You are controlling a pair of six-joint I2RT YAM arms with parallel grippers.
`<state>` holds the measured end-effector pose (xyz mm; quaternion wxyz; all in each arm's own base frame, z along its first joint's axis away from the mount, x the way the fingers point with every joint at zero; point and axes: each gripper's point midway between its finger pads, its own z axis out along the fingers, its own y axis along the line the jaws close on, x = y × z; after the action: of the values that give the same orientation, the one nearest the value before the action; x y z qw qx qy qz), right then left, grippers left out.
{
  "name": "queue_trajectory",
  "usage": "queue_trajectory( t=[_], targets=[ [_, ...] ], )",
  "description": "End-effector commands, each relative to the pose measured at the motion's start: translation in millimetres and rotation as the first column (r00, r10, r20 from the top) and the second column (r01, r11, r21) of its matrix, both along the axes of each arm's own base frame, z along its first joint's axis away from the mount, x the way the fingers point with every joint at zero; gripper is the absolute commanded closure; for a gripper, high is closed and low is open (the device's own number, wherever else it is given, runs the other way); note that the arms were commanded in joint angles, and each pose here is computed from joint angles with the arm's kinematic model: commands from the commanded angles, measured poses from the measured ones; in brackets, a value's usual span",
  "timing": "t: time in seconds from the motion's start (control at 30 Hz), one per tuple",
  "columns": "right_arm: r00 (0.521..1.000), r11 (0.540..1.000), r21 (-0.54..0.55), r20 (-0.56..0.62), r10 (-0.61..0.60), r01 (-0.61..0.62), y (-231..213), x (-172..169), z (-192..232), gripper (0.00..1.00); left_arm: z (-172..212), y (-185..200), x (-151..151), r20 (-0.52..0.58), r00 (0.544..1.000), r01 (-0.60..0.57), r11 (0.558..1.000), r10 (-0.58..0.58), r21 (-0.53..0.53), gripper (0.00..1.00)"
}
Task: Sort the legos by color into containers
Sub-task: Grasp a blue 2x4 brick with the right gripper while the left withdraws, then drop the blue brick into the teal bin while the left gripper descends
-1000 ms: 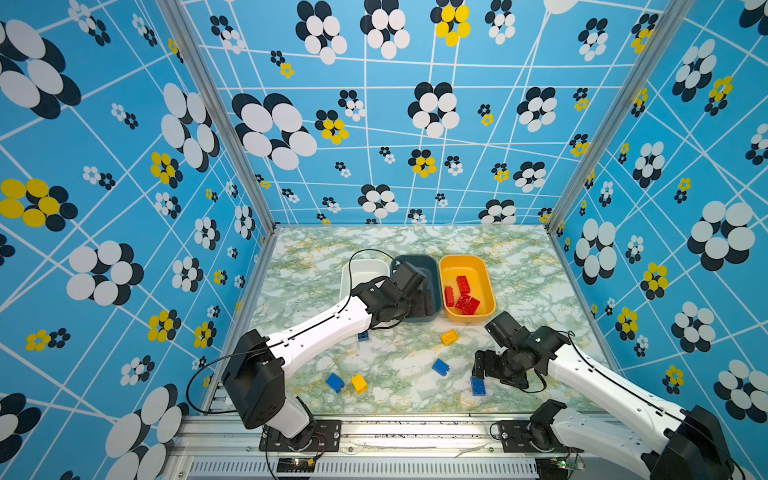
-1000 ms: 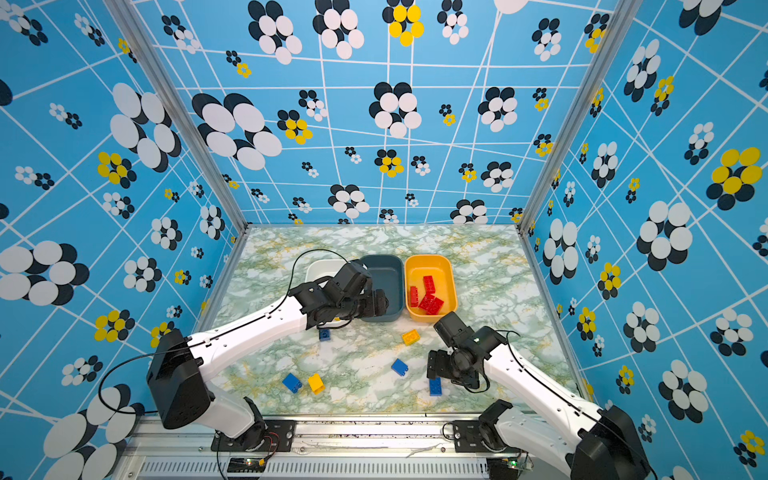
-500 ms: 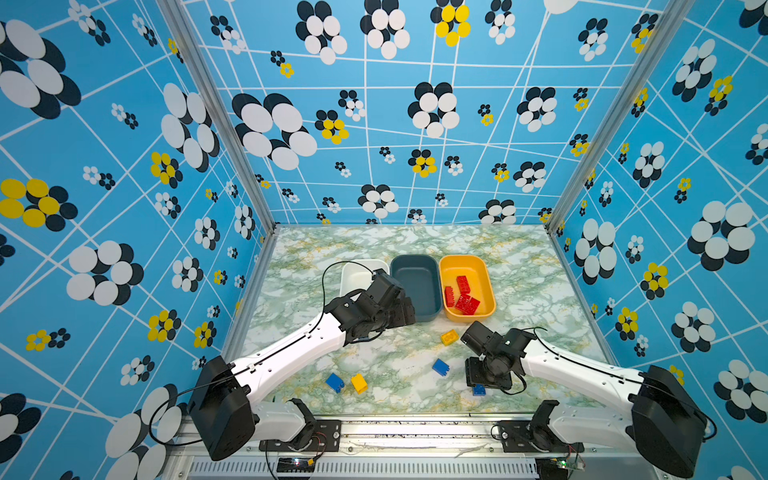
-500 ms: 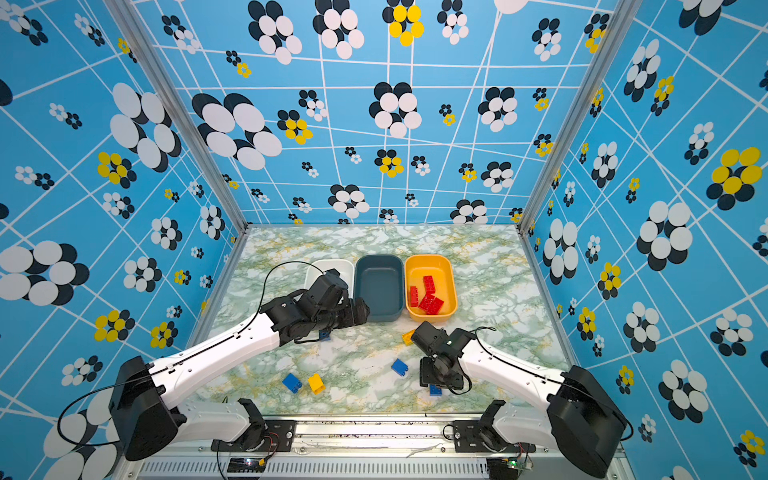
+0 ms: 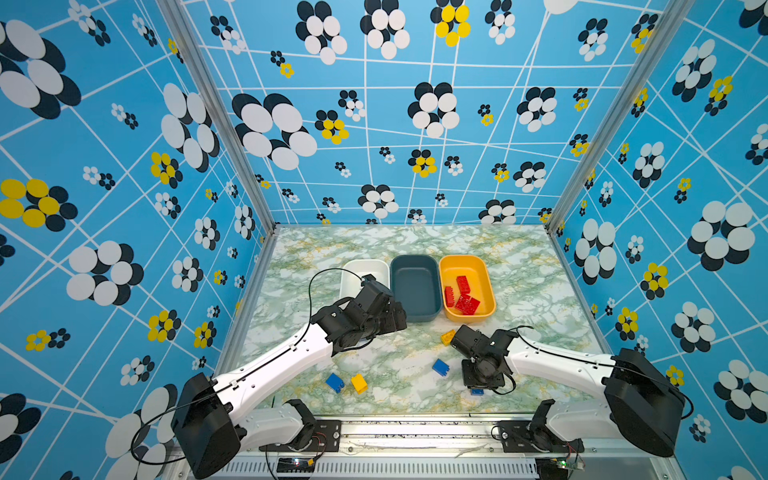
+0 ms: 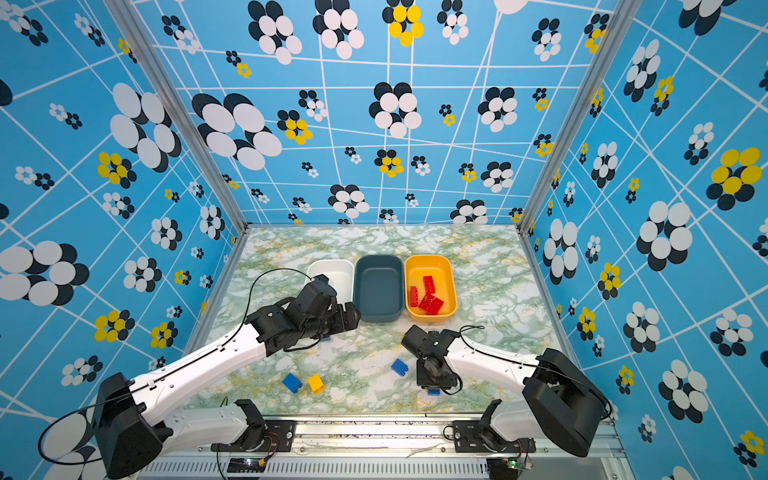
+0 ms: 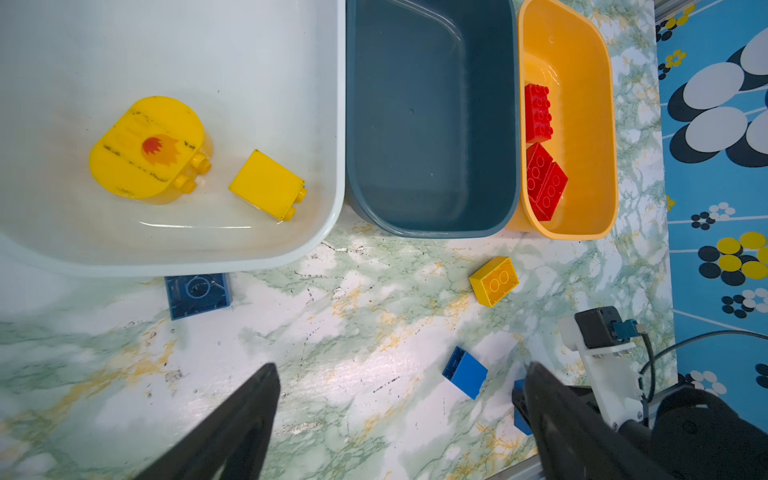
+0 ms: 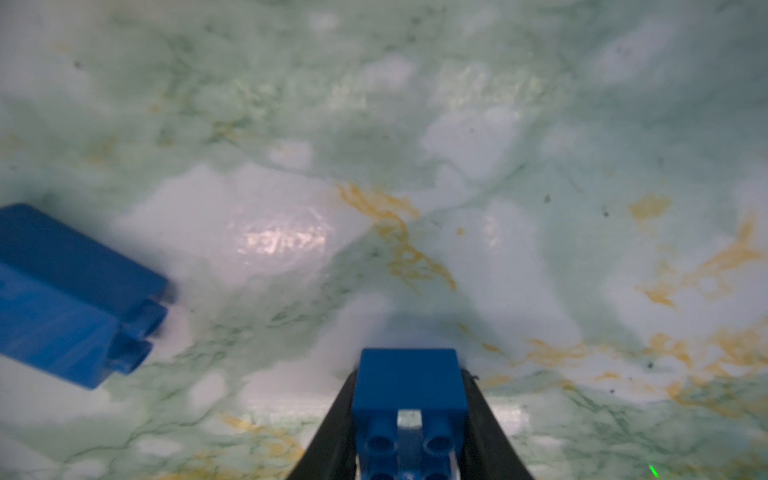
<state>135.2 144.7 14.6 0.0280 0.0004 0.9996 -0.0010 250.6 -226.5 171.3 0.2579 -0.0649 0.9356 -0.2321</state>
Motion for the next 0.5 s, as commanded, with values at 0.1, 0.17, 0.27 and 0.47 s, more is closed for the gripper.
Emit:
queue_trajectory(
  t=[0.1,0.17,0.27,0.47],
  targets=[
    [0.997,1.000,-0.001,0.080,0.014,-0.014,4.3,15.7,35.4,0.73,-6.9,24.2,-10.4,-0.016,0.998,-0.056,0.998,0.056,0.031,0.06],
    [0.993,1.000,0.007,0.118,0.026,-0.027,9.7,25.3,53.8,0.74,-7.8,29.3,-13.6,-0.017,0.998,-0.064,0.997,0.065,0.036,0.06],
    [0.984,0.998,0.017,0.167,0.055,-0.059,22.9,42.8,81.0,0.74,-11.2,37.8,-19.7,-0.023,0.996,-0.083,0.996,0.084,0.043,0.06],
    [0.953,0.989,0.053,0.278,0.121,-0.141,63.1,89.2,132.3,0.74,-20.2,56.4,-32.8,-0.038,0.991,-0.124,0.990,0.127,0.061,0.05]
  ],
)
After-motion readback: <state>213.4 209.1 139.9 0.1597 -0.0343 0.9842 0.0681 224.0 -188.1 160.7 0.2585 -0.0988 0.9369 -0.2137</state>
